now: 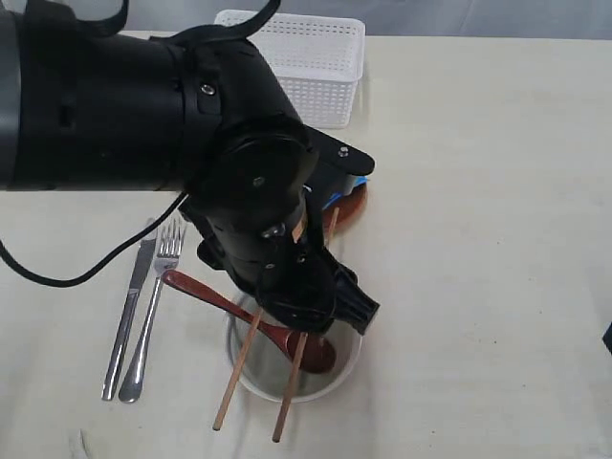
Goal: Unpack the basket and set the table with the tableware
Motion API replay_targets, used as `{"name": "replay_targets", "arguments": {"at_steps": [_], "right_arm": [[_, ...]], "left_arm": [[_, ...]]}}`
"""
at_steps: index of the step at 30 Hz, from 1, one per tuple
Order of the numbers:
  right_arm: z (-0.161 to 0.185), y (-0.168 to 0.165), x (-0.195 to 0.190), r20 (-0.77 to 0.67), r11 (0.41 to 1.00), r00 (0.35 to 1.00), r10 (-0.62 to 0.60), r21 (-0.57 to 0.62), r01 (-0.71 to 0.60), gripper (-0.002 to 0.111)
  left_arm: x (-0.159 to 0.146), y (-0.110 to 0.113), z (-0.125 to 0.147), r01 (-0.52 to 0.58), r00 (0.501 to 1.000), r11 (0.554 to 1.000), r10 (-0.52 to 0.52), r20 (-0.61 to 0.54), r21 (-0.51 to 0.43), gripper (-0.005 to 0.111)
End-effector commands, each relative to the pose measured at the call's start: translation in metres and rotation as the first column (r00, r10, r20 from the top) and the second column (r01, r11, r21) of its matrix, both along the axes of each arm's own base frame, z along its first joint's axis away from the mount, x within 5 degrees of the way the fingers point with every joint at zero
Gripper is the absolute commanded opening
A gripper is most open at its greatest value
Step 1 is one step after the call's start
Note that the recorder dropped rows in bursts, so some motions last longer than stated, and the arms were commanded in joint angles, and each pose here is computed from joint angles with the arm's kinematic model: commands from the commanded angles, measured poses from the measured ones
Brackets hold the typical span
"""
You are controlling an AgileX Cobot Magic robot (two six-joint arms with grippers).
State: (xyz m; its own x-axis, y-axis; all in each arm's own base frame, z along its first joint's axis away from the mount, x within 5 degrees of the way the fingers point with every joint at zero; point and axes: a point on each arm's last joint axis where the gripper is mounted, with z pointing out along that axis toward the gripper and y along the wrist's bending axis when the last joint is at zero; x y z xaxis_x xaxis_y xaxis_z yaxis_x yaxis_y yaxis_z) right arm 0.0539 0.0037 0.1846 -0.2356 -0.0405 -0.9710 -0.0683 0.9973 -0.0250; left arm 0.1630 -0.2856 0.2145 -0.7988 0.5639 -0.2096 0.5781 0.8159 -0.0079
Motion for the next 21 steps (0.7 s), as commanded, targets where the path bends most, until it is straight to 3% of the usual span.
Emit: {"name": "replay_targets", "arguments": {"at_steps": [1, 14, 21], "right_arm": [[-0.001, 0.000, 0.000, 0.003, 1.000, 1.000, -0.002, -0.002, 0.002, 0.000], [-0.001, 0.000, 0.000, 0.003, 1.000, 1.000, -0.002, -0.002, 0.002, 0.000], [-0.001, 0.000, 0.000, 0.003, 1.000, 1.000, -0.002, -0.002, 0.002, 0.000]], "left_arm": [[-0.003, -0.006, 0.003, -0.026, 0.999, 0.998, 0.025, -0.020, -0.058, 0.071], [-0.006, 0.002, -0.012, -0.077, 0.996, 0.996, 0.076, -0.039, -0.033, 0.071], [-0.010, 0.000, -0.019, -0.100, 0.993, 0.991, 0.093, -0.070, -0.093, 0.071]]}}
